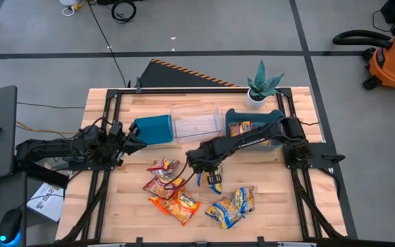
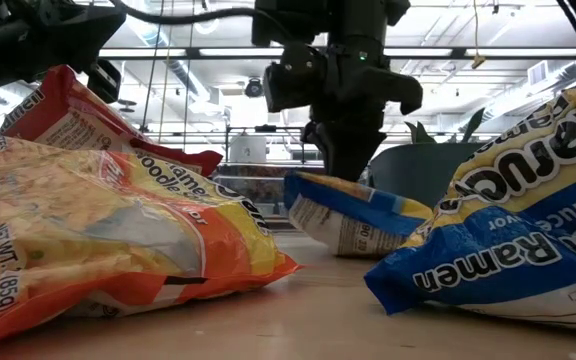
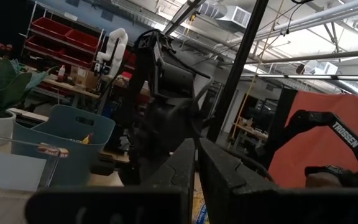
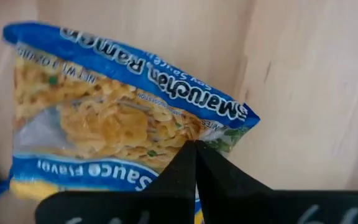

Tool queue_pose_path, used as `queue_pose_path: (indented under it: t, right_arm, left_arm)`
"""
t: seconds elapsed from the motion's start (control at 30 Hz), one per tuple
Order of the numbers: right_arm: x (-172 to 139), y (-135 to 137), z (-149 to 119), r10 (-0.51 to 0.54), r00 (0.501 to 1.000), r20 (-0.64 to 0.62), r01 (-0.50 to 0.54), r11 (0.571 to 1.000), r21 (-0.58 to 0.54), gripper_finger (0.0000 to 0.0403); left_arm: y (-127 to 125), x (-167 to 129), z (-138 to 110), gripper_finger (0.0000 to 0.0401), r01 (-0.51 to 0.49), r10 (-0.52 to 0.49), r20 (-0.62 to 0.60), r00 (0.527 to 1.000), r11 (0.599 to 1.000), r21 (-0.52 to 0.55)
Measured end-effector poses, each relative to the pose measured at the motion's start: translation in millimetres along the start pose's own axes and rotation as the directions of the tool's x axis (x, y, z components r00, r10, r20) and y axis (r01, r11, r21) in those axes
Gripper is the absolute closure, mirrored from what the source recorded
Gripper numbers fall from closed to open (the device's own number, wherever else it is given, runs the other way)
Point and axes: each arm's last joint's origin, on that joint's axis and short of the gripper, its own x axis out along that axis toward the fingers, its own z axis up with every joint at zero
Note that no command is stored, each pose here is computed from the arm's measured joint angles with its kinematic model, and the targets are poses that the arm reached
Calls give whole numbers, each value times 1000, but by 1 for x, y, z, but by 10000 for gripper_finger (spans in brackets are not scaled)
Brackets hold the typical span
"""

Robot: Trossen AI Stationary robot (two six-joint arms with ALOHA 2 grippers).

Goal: Sort Maruchan noodles
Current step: Put the top blue noddle pack into the transparent shelf

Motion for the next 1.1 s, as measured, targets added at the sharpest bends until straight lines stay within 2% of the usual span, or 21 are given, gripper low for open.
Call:
queue_pose_path:
  t: [0.23,0.43,0.57,0.73,0.93,1.1]
  right_arm:
    - [-11,-9,-6,-20,999,-38,19,1000,-20,386]
    - [-41,-15,2,-35,999,31,33,998,51,397]
    - [-55,-14,11,-33,995,95,20,991,136,386]
    - [-53,-14,18,-32,985,168,4,986,164,344]
    - [-28,-25,20,-22,978,207,-26,973,229,269]
    - [-9,-32,10,-20,987,157,-26,958,284,225]
  left_arm:
    - [0,0,0,374,0,0,0,1000,1000,0]
    - [0,0,0,374,0,0,0,1000,1000,0]
    - [0,0,0,374,0,0,0,1000,1000,0]
    - [0,0,0,374,0,0,1,1000,1000,0]
    - [0,0,0,374,0,0,0,1000,1000,1]
    - [0,0,0,374,1,-1,1,1000,1000,1]
